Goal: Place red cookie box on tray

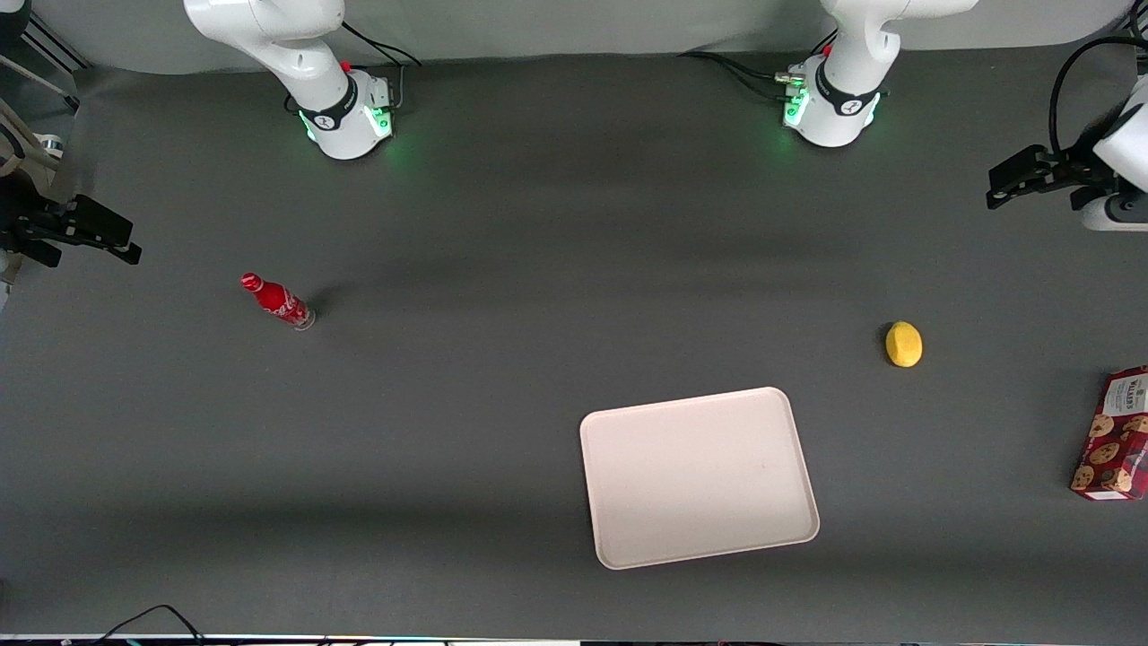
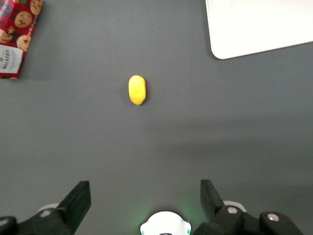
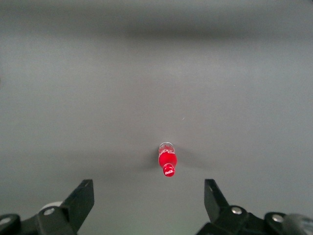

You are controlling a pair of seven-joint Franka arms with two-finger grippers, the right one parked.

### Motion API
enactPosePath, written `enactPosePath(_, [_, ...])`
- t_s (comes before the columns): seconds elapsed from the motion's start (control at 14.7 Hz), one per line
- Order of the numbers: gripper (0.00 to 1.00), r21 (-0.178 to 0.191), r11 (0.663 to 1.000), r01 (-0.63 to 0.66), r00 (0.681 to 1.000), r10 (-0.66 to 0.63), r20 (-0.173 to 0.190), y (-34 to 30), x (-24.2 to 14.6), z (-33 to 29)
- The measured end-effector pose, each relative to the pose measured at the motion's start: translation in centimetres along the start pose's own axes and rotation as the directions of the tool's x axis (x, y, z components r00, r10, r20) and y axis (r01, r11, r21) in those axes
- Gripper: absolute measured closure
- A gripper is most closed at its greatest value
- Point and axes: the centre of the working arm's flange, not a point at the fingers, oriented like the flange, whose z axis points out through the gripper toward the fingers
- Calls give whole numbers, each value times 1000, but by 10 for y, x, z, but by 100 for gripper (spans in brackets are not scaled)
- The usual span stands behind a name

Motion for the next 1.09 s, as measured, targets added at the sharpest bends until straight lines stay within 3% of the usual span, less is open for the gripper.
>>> enactPosePath(0.2, [0, -3, 999, 41, 999, -41, -31, -22, 20, -13])
enactPosePath(0.41, [0, 6, 997, 82, 996, -81, -34, -64, 56, -8])
enactPosePath(0.55, [0, 28, 999, 15, 1000, -15, -27, -107, 82, 10])
enactPosePath(0.68, [0, 77, 992, -103, 994, 106, -28, -163, 107, 38])
enactPosePath(0.95, [0, 190, 906, -379, 924, 381, 26, -249, 165, 148])
enactPosePath(1.09, [0, 179, 877, -446, 894, 447, 33, -282, 181, 212])
